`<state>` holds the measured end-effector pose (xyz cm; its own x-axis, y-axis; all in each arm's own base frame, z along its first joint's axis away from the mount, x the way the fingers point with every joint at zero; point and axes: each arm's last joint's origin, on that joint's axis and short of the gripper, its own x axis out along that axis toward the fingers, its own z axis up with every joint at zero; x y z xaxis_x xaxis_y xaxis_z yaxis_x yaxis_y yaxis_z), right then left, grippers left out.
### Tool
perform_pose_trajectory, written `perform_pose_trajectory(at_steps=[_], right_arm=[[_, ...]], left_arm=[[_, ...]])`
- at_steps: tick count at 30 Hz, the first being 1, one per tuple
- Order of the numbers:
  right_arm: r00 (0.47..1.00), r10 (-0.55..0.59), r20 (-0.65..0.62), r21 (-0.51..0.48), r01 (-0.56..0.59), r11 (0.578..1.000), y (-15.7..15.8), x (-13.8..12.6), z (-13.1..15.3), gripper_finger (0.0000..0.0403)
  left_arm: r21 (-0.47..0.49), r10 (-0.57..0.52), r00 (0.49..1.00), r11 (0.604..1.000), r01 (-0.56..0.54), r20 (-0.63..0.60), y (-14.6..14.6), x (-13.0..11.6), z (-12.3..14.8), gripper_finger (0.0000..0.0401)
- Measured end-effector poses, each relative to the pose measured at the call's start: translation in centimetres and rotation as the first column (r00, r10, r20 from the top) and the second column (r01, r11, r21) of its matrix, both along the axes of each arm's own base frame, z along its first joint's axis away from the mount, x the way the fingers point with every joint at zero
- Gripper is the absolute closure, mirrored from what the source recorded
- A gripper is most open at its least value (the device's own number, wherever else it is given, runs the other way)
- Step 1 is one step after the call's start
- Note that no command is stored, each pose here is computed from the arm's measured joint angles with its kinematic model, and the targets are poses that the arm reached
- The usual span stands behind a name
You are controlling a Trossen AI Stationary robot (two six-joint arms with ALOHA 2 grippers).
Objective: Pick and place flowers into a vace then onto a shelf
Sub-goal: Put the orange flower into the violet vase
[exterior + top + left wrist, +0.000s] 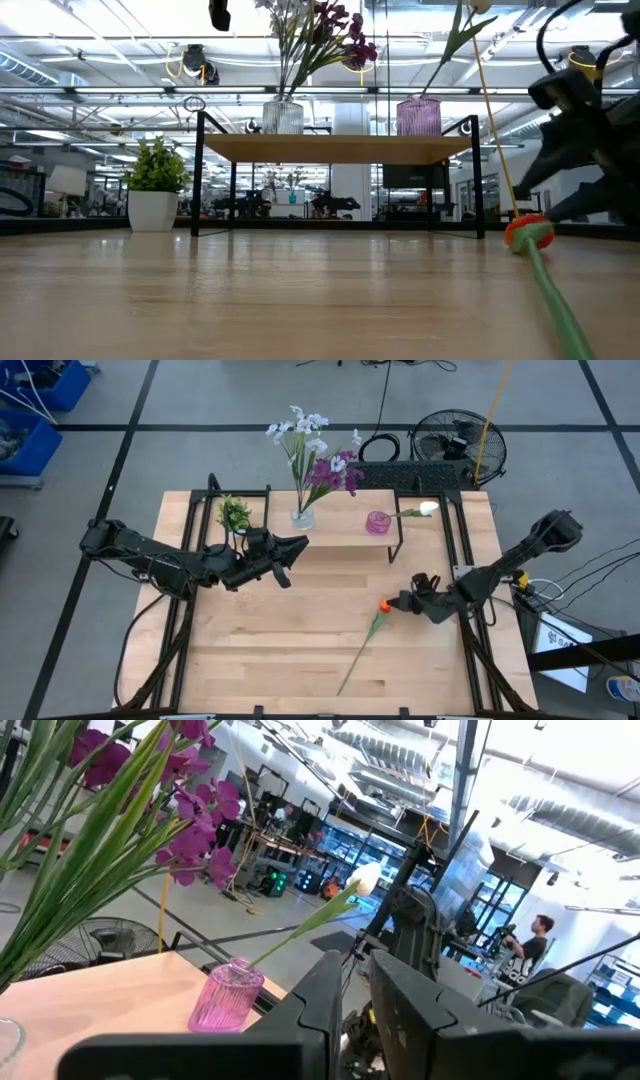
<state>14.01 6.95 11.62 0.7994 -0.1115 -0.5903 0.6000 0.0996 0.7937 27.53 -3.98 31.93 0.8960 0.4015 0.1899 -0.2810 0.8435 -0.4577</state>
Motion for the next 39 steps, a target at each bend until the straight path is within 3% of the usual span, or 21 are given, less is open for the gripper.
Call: perform_pose_trajectory(at_steps=[9, 16, 23, 27, 32, 36, 39], right_arm=[[0.996, 0.064, -0.056, 0.057, -0.061, 0.996, -1.2, 0.6, -0.2, 0.0235], [0.994, 0.056, -0.094, 0.117, -0.045, 0.992, -1.4, 0.5, -0.5, 0.0255], [0.984, 0.041, -0.173, 0.085, -0.027, 0.996, -1.8, 0.1, -1.0, 0.0275], [0.983, 0.054, -0.173, 0.054, -0.045, 0.998, -2.0, 0.1, -1.0, 0.0306], [0.990, 0.088, -0.110, 0.024, -0.086, 0.996, -1.9, 0.6, -0.5, 0.0375], [0.992, 0.117, -0.049, 0.002, -0.117, 0.993, -1.8, 1.1, -0.1, 0.0397], [0.990, 0.144, -0.002, -0.018, -0.144, 0.989, -1.7, 1.4, 0.3, 0.0400]], left_arm=[[0.007, 0.002, 1.000, 1.000, -0.002, -0.003, 0.0, 0.0, 0.0, 0.0339], [0.012, 0.003, 1.000, 1.000, -0.003, -0.006, 0.0, 0.0, 0.0, 0.0339], [0.049, 0.022, 1.000, 0.999, -0.020, -0.023, 0.3, 0.0, 0.0, 0.0339], [0.052, 0.035, 0.999, 0.998, -0.034, -0.024, 0.7, 0.1, 0.0, 0.0339], [0.051, 0.044, 0.999, 0.998, -0.043, -0.025, 1.0, 0.1, 0.0, 0.0339], [0.024, -0.008, 1.000, 1.000, 0.008, -0.011, 0.8, 0.2, -0.1, 0.0339], [-0.020, -0.138, 0.990, 0.990, 0.138, 0.000, 0.5, 0.3, -0.2, 0.0339]])
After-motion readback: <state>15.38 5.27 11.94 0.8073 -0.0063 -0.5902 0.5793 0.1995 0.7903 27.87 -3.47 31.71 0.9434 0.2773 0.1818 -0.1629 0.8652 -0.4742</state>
